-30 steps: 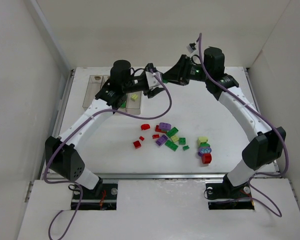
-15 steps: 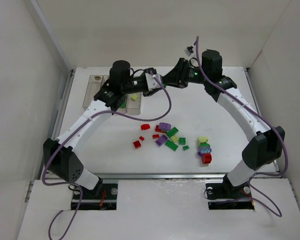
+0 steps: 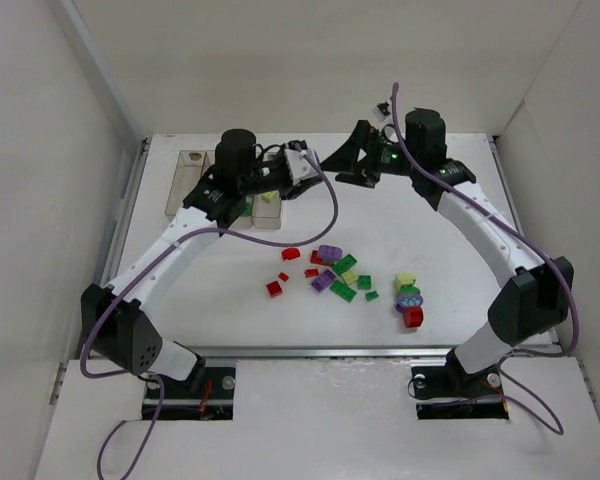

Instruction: Sort the legos into containers by color

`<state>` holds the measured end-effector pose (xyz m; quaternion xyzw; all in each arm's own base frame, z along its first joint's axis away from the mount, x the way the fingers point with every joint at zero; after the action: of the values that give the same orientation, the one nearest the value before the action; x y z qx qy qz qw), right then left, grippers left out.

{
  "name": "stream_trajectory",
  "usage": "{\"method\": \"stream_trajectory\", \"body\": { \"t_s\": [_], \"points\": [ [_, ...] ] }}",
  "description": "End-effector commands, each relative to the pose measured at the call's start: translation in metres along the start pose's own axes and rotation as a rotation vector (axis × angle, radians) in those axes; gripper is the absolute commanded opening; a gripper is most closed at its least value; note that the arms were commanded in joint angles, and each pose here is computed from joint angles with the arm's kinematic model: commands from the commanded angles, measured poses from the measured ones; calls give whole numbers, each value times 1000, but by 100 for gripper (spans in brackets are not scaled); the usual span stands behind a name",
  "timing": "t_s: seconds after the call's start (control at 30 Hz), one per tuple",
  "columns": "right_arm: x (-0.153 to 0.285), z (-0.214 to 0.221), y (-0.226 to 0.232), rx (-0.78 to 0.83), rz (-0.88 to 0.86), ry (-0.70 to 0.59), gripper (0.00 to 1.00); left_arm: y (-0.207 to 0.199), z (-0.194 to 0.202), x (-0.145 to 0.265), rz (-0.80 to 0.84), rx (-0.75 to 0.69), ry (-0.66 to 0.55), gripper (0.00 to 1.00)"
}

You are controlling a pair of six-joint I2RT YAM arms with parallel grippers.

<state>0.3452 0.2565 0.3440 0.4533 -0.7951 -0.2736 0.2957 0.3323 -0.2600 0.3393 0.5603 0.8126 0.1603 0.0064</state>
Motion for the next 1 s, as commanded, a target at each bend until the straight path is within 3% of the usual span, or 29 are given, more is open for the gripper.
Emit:
{"method": "stream_trajectory", "body": {
  "t_s": [0.0, 0.07, 0.2, 0.53, 0.73, 0.83, 0.87, 0.9, 0.97],
  "points": [
    [29, -12, -9, 40, 109, -100, 100, 25, 8, 26, -176, 122, 29, 0],
    [42, -14, -37, -1, 233, -148, 100, 44, 48, 26, -269, 309, 101, 0],
    [61, -4, -62, 18, 424, -132, 100, 116, 119, 58, -533, 513, 212, 0],
    [72, 11, -103, 58, 623, -58, 100, 165, 222, 63, -695, 537, 442, 0],
    [72, 16, -108, 61, 641, -32, 100, 174, 232, 68, -743, 513, 463, 2],
    [73, 18, -109, 65, 645, -22, 100, 174, 239, 75, -762, 511, 487, 18],
    [73, 17, -110, 66, 653, -25, 100, 172, 241, 76, -755, 510, 501, 27],
    [74, 16, -108, 67, 653, -26, 100, 170, 242, 75, -734, 505, 508, 49],
    [75, 12, -106, 83, 658, -34, 100, 164, 238, 73, -683, 511, 502, 57]
  ]
}}
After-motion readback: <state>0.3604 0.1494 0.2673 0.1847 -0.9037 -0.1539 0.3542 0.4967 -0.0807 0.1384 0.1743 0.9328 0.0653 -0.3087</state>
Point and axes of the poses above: each gripper's point midway between its finger pads, its own x axis back along the fingers, its own y axis along the line the jaws close on, z = x × y, the point moved 4 cm from there along x, back along the fingers, and after that the axes turned 12 degrees about x, right-handed, at the moved point
